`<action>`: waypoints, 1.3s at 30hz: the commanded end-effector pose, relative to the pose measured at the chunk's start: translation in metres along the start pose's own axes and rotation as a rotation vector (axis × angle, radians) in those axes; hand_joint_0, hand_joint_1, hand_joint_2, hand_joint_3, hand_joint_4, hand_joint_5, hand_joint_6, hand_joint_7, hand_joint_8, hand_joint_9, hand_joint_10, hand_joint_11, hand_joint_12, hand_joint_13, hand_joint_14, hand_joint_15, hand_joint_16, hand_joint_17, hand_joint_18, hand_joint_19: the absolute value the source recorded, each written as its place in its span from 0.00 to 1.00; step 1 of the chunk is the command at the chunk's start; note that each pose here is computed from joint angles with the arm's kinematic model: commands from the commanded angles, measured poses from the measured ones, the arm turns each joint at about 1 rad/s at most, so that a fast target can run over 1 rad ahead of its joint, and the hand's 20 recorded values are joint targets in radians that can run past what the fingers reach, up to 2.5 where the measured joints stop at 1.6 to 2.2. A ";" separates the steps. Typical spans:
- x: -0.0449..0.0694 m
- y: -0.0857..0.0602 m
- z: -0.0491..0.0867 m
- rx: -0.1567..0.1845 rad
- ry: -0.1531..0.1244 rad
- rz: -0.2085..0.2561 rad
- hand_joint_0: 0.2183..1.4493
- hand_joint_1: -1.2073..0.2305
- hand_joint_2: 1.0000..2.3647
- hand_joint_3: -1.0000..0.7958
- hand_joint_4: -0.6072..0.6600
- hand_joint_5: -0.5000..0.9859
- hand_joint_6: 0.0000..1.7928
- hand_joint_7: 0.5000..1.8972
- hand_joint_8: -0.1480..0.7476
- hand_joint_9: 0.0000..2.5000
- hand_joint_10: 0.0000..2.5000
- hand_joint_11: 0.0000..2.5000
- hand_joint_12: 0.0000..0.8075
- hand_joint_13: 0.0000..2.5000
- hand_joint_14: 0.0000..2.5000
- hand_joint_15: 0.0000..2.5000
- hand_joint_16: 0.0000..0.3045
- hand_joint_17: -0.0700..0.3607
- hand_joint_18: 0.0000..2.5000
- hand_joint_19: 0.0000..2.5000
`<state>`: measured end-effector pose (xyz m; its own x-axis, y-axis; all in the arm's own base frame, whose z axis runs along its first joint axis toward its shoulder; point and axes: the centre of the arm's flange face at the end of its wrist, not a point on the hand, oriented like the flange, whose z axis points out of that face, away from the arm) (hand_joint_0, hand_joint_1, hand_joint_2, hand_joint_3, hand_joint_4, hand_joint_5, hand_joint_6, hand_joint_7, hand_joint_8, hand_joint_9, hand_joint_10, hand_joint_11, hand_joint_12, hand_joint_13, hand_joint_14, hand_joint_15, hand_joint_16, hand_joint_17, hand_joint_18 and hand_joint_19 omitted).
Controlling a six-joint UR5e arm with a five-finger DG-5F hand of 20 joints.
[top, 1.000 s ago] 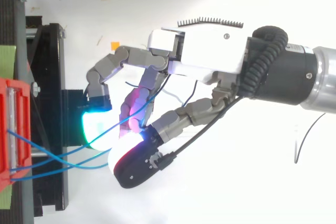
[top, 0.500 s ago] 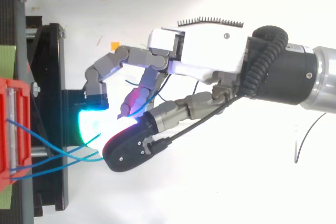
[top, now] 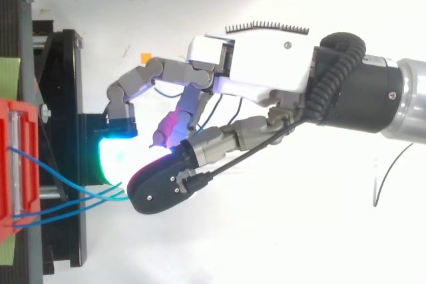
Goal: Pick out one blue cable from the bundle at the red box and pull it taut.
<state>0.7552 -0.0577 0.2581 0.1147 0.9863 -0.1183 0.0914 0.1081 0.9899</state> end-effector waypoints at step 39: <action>0.003 0.001 0.000 -0.001 0.000 -0.005 0.32 0.33 0.00 0.29 0.49 0.28 0.47 0.39 0.49 0.56 0.01 0.31 0.51 0.40 0.01 0.23 0.18 0.46 0.36 0.33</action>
<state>0.7554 -0.0554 0.2574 0.1148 0.9857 -0.1234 0.0930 0.1130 0.9892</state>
